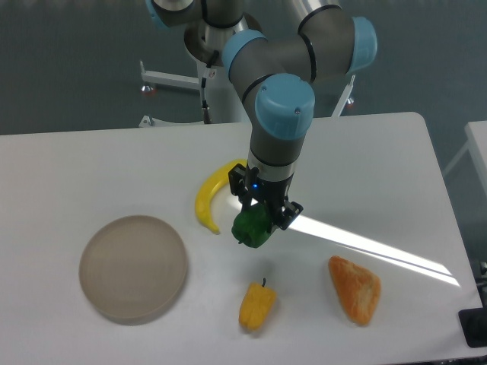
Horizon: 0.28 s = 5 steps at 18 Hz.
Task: Pick up the green pepper from the plate
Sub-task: 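Lift the green pepper up off the plate toward the banana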
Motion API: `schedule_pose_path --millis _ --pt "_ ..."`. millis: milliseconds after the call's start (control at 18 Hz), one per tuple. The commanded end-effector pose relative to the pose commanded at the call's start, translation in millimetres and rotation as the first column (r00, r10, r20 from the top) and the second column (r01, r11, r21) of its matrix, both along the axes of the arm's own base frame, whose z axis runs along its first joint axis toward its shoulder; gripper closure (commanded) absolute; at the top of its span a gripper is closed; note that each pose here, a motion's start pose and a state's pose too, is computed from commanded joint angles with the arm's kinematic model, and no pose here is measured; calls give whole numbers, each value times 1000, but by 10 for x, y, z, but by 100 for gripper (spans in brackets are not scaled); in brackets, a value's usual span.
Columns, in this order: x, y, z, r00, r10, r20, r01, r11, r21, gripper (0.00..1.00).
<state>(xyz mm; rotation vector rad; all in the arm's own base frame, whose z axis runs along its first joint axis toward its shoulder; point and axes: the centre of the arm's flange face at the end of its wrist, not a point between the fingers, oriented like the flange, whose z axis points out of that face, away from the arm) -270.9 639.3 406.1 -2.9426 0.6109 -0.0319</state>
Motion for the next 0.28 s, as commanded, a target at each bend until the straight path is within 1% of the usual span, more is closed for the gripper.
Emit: schedule_pose_path --millis 278 --pt "-13 1 -33 1000 -8 1 8 1000 -2 63"
